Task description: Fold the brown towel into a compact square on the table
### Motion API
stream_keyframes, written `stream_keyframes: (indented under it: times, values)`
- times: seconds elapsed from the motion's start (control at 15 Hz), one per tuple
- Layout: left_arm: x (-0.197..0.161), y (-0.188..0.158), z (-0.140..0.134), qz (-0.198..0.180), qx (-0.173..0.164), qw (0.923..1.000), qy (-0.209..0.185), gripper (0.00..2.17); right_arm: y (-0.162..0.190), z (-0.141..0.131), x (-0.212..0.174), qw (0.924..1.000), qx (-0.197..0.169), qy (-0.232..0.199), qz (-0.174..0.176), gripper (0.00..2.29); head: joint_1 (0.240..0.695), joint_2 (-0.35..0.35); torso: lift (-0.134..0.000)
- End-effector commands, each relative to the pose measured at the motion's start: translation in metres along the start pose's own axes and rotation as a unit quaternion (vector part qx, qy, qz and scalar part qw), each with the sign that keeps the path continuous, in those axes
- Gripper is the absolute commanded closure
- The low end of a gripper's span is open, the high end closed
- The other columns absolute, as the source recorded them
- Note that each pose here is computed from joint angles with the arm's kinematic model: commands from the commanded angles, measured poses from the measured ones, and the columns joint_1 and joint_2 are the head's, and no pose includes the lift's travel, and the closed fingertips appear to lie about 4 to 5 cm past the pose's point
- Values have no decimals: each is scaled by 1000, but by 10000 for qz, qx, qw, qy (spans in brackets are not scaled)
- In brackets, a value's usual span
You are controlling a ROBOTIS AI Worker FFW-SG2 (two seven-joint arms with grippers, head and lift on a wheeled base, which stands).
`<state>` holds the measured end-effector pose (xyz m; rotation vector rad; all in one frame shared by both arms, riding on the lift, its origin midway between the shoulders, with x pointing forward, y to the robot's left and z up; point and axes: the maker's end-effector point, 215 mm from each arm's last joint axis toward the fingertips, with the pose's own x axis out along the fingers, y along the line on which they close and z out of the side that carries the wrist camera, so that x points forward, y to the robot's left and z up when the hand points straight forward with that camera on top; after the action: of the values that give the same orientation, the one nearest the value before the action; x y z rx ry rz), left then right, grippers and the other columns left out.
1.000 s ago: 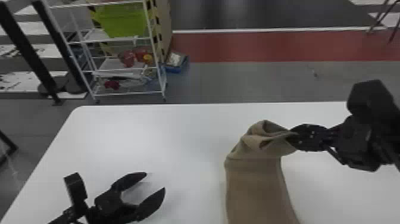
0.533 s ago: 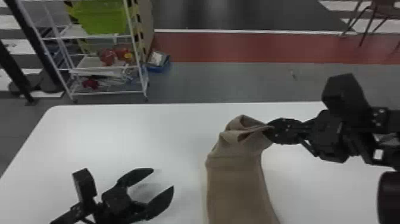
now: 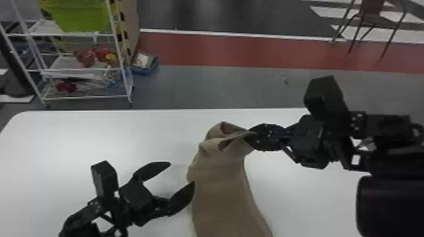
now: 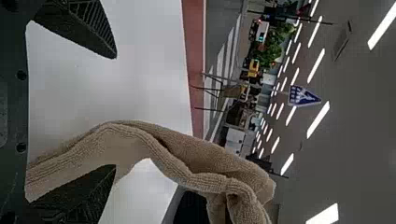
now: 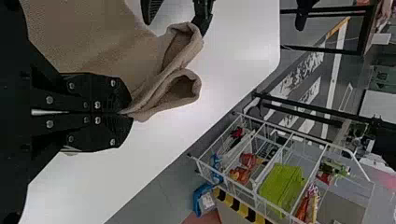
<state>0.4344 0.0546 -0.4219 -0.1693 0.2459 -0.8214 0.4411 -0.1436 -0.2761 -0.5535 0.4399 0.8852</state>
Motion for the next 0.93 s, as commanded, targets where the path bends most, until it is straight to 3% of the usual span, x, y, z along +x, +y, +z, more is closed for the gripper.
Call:
stream_keyframes:
  times: [0.0, 0.53, 0.73, 0.87]
  values:
    - [7, -7, -7, -89, -10, 9999, 83, 36, -1, 7, 0, 10000, -35, -54, 3, 2101, 695, -112, -122]
    - [15, 15, -15, 104, 81, 9998, 168, 36, -1, 6, -4, 10000, -24, -59, -30, 2101, 695, -119, -122]
    - [17, 23, -19, 145, 66, 9997, 195, 36, 16, 12, -12, 9998, 3, -206, 76, 2101, 695, -110, -122]
    - [18, 22, -22, 131, 67, 9997, 197, 36, 39, 1, -9, 9996, -111, -62, 252, 2101, 695, -103, -122]
